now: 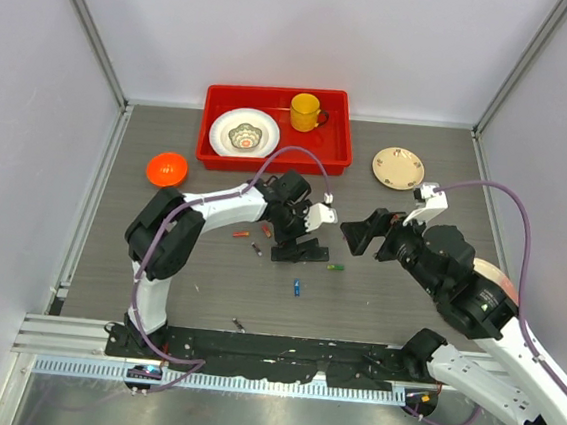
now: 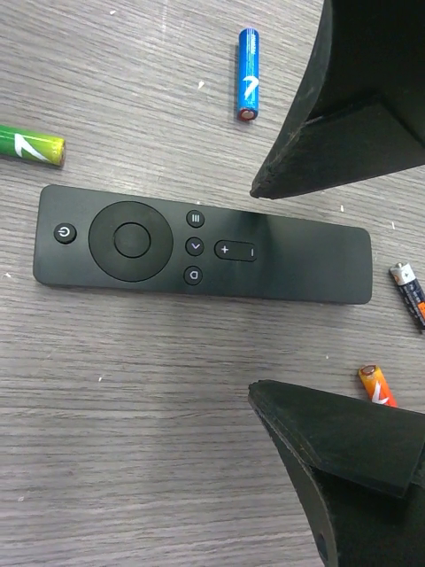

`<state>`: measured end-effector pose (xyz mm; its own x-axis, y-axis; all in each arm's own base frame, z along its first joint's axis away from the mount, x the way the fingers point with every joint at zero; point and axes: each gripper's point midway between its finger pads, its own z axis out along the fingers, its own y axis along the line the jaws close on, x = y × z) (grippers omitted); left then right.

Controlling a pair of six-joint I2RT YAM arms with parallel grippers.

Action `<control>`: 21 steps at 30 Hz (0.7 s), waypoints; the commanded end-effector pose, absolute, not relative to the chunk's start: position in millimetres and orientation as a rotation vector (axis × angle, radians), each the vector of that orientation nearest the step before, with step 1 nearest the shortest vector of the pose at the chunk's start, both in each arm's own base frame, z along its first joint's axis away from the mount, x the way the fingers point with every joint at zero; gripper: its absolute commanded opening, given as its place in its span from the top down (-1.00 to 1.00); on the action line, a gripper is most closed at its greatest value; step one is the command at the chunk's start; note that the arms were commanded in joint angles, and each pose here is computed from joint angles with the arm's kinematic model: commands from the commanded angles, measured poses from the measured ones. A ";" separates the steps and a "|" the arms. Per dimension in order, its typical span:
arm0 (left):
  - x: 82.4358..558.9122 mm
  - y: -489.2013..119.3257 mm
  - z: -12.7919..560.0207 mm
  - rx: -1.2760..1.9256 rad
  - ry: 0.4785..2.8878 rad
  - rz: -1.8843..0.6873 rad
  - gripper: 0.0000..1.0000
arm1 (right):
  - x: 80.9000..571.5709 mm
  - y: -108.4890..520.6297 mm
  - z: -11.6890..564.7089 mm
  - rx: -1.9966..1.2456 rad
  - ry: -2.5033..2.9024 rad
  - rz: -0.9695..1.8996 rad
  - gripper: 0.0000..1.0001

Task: Load the batteries into the remote control
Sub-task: Pick up the remote control from the center of the board.

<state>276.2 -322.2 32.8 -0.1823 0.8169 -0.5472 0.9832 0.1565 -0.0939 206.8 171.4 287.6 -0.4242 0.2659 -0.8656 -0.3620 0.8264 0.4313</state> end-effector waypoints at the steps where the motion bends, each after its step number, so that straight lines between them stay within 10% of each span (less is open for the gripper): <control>1: 281.4 -338.2 40.5 1.711 1.998 -0.644 -0.73 | 213.6 171.4 285.1 -0.065 1.870 0.675 -0.97; 21: 262.0 -333.3 -3.4 1.776 2.102 -0.503 -0.30 | 212.9 152.8 282.2 -0.044 1.855 0.593 -0.97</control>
<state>278.4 -338.6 21.6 -0.1253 0.8384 -0.5304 0.9890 0.1476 -0.0003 210.1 156.3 277.7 -0.3921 0.2370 -0.8889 -0.3244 0.8685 0.3747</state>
